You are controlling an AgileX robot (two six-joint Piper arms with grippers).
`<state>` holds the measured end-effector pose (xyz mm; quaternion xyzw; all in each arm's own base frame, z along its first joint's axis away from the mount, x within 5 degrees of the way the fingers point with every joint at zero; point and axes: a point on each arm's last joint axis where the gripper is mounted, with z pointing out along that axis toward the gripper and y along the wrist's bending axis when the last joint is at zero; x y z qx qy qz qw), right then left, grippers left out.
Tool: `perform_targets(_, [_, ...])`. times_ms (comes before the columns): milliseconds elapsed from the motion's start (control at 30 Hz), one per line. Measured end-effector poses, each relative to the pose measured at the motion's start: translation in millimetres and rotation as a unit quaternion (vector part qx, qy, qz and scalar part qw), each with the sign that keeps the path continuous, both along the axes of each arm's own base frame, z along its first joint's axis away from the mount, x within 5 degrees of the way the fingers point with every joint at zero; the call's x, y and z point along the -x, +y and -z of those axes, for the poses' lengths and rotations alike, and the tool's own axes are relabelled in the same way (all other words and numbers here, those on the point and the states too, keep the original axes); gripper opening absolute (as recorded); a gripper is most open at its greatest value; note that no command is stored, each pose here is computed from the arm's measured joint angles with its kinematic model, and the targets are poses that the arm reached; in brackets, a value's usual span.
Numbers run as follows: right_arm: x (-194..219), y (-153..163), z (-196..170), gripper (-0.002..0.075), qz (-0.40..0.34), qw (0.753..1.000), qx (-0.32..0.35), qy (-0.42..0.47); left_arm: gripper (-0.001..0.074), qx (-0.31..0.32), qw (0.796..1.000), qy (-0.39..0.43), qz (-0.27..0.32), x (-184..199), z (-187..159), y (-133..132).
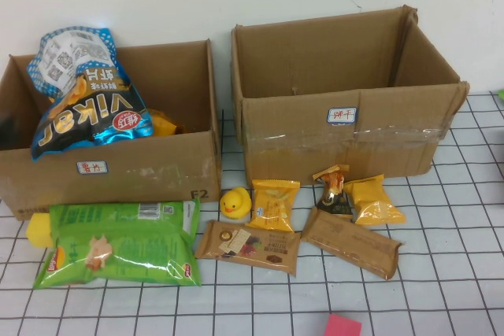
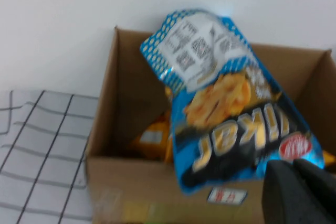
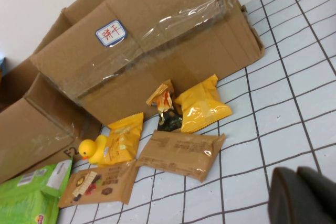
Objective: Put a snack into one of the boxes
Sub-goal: Place the potato chip in the potato chip box
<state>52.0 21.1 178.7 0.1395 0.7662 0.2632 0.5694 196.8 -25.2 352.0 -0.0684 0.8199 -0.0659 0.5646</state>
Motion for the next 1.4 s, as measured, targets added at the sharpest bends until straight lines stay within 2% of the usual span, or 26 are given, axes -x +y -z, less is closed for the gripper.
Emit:
perform_targets(167, [0,0,0,-0.0001,0.0,1.0,0.0,0.0,-0.0001,0.012,0.999,0.029,0.018,-63,-13,-17])
perform_targets(333, [0,0,0,-0.0001,0.0,1.0,0.0,0.0,-0.0001,0.016,0.996,0.077,0.034,-135,6,-35])
perform_targets(500, [0,0,0,-0.0001,0.0,1.0,0.0,0.0,-0.0001,0.014,0.995,0.09,0.036,-191,21,-47])
perform_targets(700, [0,0,0,-0.0001,0.0,1.0,0.0,0.0,-0.0001,0.053,0.993,0.105,-0.009,-240,46,-33])
perform_targets(933, [0,0,0,-0.0001,0.0,1.0,0.0,0.0,-0.0001,0.116,0.98,0.136,-0.086,-260,77,7])
perform_targets(1167, [0,0,0,-0.0001,0.0,1.0,0.0,0.0,-0.0001,0.145,0.97,0.15,-0.123,-264,88,33])
perform_targets(1300, [0,0,0,-0.0001,0.0,1.0,0.0,0.0,-0.0001,0.167,0.958,0.182,-0.146,-268,109,43])
perform_targets(1400, [0,0,0,-0.0001,0.0,1.0,0.0,0.0,-0.0001,0.157,0.957,0.198,-0.144,-268,117,48])
